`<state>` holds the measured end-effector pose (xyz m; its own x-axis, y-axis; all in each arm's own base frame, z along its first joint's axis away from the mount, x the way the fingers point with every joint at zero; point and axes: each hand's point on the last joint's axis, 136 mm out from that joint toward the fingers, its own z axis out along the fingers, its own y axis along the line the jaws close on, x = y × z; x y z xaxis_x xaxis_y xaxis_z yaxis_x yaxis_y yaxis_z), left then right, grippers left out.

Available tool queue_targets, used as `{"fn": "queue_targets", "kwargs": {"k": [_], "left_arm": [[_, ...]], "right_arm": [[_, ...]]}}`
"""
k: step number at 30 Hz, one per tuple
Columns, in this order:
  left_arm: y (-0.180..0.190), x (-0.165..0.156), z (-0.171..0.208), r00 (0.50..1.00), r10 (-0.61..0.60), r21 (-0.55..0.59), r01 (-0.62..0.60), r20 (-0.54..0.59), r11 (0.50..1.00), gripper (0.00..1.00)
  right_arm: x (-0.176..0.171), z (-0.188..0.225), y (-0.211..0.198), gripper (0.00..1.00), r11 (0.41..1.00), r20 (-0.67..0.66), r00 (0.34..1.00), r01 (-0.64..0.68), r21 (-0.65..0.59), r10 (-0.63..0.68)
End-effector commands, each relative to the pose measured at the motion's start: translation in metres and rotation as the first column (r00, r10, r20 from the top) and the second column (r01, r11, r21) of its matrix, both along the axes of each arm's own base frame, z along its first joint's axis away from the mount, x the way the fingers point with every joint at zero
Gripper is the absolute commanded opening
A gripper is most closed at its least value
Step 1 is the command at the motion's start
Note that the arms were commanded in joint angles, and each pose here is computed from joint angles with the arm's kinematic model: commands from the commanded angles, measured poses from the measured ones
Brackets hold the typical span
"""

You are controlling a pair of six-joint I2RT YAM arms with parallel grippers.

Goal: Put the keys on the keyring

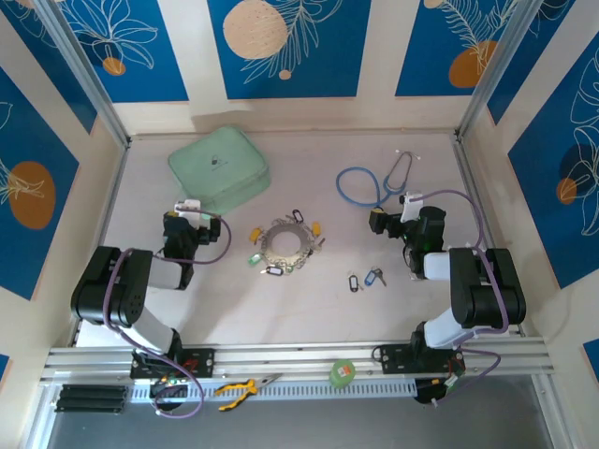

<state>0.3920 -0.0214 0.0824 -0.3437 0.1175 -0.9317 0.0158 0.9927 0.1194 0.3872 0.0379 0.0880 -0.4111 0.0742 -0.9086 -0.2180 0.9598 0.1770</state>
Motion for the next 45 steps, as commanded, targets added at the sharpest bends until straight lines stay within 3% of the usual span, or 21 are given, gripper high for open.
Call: {"fn": "queue_targets", "kwargs": {"k": [1,25,30,34,38,41,45], "left_arm": [[0.0,0.003,0.011,0.999,-0.011,-0.005,0.012,0.032,1.0,1.0],[0.004,0.003,0.01,1.0,-0.006,-0.027,0.006,0.026,1.0,1.0],[0.031,-0.013,0.036,0.983,0.153,-0.041,-0.15,0.1,0.988,1.0],[0.03,-0.021,0.063,0.982,0.147,-0.048,-0.142,0.116,0.989,1.0],[0.02,-0.027,0.083,0.989,0.122,-0.145,-0.109,0.086,0.983,1.0],[0.002,-0.034,0.086,0.998,0.039,-0.219,-0.028,0.046,0.975,1.0],[-0.018,-0.047,0.086,1.0,-0.027,-0.35,0.026,0.004,0.936,1.0]], "right_arm": [[0.006,0.007,0.0,0.99,1.0,0.019,1.0,0.009,-0.003,-0.009],[0.005,0.007,0.0,0.99,1.0,0.022,1.0,0.011,-0.002,-0.011],[0.003,0.032,-0.005,0.99,0.997,0.009,0.998,0.06,-0.044,-0.059],[-0.004,0.064,-0.003,0.99,0.992,-0.007,0.995,0.095,-0.083,-0.096],[-0.023,0.082,0.016,0.99,0.997,-0.064,0.995,0.072,-0.022,-0.073],[-0.042,0.081,0.027,0.98,0.995,-0.148,0.985,0.096,0.026,-0.091],[-0.067,0.075,0.048,0.93,0.991,-0.263,0.962,0.1,0.086,-0.075]]}}
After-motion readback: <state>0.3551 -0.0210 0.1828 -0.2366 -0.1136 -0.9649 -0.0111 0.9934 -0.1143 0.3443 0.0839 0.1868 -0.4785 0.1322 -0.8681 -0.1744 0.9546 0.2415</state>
